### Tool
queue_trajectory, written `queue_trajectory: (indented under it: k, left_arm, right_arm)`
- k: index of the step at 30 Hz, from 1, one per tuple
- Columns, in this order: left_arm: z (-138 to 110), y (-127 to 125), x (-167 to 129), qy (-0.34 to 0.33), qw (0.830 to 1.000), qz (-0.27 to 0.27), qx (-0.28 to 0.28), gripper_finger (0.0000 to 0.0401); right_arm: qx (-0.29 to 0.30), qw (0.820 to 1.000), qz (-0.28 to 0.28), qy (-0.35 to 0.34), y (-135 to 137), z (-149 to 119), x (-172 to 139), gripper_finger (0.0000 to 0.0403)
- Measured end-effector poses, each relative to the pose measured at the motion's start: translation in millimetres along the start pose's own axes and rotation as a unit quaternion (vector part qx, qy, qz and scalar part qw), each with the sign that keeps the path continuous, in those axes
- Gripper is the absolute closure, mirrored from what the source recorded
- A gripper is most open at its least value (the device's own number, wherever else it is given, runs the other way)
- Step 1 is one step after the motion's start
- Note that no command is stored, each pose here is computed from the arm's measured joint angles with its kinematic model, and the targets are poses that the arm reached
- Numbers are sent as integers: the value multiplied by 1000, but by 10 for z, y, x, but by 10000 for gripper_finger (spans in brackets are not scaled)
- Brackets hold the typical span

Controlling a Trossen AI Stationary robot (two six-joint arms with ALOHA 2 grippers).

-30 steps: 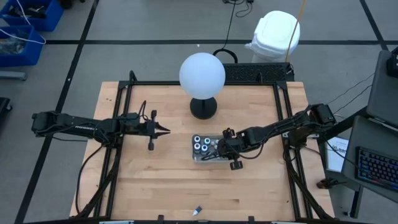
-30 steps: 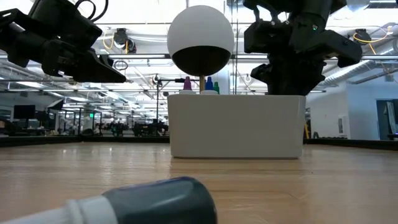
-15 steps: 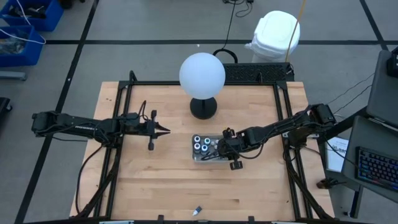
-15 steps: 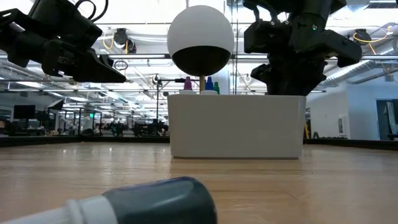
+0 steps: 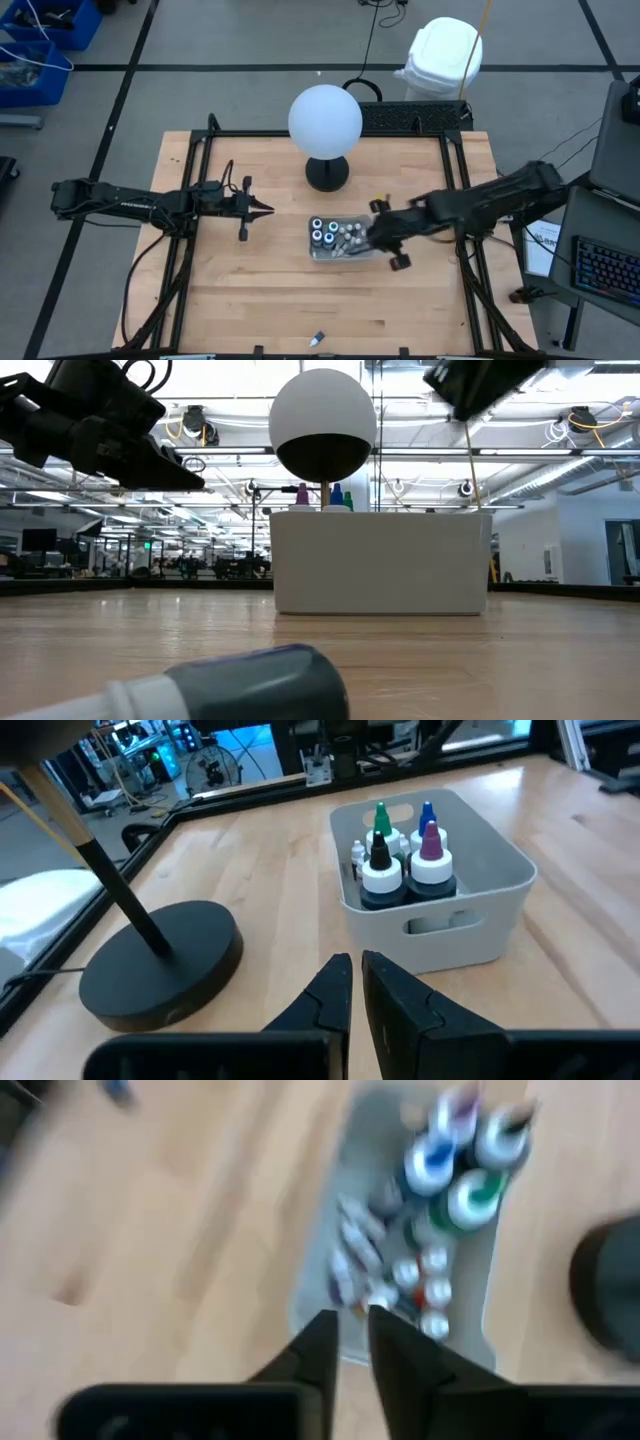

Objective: Pick & Place food coloring
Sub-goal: Put the small blue food coloring bottle into the gray bin

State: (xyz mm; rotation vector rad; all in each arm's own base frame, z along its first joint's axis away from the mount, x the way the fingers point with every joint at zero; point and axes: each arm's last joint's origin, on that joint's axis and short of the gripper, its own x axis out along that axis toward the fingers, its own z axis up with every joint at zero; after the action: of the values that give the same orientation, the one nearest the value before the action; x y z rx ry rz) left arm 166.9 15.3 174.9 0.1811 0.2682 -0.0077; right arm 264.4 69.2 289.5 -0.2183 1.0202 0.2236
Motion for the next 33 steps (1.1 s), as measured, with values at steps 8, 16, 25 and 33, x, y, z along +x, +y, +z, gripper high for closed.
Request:
queue_trajectory:
  k: [8,16,25,33]
  left_arm:
    - [2,-2,0,-1,1000,-1,-31,366]
    - [21,-64,4,-3,998,-25,-54,366]
    - [698,-714,243,89,990,-109,20,366]
    - [1101,-1406,731,224,945,-212,104,366]
  right_arm:
    - [12,986,18,-165,288,-399,-421,397]
    - [-24,960,25,-278,543,-880,204,402]
    - [-58,926,-51,-369,544,-1128,453,402]
    - [-63,914,-56,-396,538,-1138,444,402]
